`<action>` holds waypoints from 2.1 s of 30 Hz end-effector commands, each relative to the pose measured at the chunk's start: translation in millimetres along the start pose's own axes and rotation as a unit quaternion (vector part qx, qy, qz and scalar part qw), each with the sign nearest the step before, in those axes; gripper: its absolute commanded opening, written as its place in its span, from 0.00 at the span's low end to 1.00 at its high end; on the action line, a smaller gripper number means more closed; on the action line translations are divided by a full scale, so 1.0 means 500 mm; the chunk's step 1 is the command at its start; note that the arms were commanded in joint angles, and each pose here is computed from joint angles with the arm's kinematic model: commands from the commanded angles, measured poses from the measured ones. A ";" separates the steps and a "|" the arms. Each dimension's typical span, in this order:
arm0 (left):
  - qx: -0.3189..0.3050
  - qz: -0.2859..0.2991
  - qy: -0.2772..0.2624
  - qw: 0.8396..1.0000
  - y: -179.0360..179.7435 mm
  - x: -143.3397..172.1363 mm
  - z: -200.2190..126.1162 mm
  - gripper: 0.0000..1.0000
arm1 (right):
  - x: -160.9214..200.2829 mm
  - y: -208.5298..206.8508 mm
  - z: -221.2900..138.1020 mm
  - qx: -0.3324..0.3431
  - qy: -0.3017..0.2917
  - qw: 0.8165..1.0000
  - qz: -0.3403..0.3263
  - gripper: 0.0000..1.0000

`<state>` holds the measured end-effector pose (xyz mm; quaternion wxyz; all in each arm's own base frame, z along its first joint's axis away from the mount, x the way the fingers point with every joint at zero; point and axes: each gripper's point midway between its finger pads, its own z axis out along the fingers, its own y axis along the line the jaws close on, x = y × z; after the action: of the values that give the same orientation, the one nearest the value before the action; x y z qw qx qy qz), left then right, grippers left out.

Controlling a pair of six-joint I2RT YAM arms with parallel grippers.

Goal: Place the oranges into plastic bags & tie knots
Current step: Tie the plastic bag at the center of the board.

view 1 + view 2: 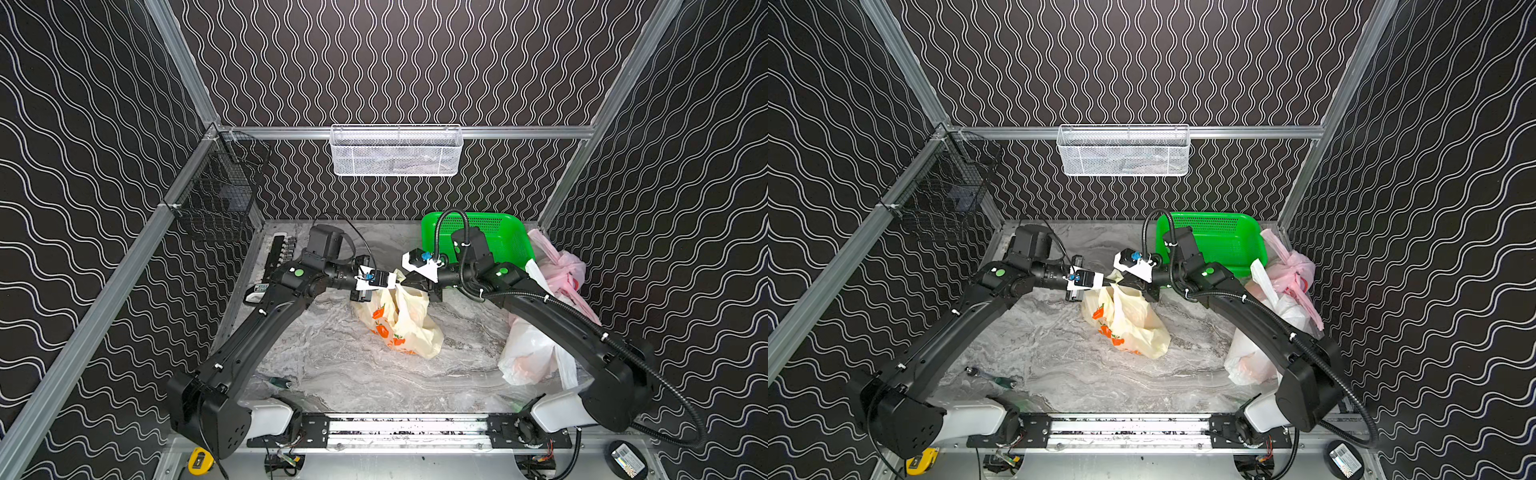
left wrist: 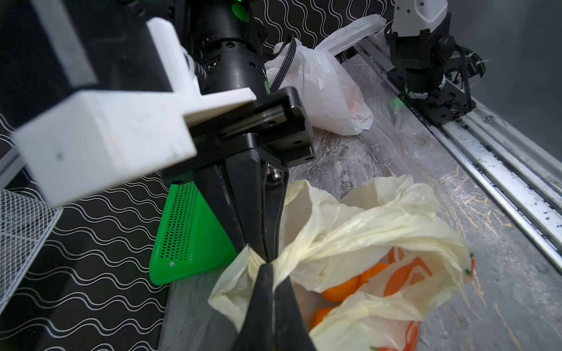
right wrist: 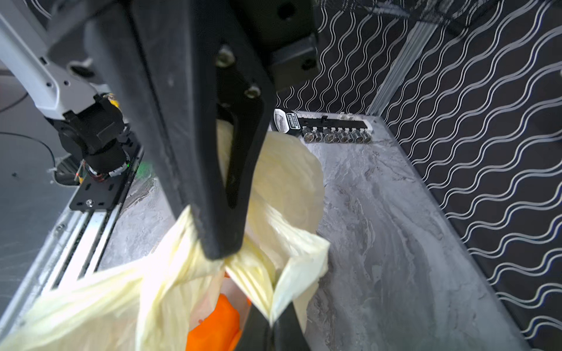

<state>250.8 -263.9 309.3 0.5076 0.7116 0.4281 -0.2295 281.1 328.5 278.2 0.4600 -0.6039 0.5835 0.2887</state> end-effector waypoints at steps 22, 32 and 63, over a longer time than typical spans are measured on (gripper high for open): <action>0.051 -0.002 -0.056 0.997 -0.085 -0.012 0.001 0.00 | 0.015 0.002 -0.003 0.090 0.020 0.995 -0.040 0.01; 0.050 0.005 -0.060 0.997 -0.087 -0.018 -0.002 0.00 | 0.023 0.007 0.008 0.092 0.021 0.995 -0.034 0.20; 0.040 -0.003 -0.048 0.998 -0.082 -0.007 0.001 0.00 | -0.032 0.034 -0.037 0.104 -0.042 0.993 -0.039 0.09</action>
<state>215.8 -261.3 289.1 0.4964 0.7169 0.4001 -0.2819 256.4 321.2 285.7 0.5374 -0.5742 0.5720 0.2330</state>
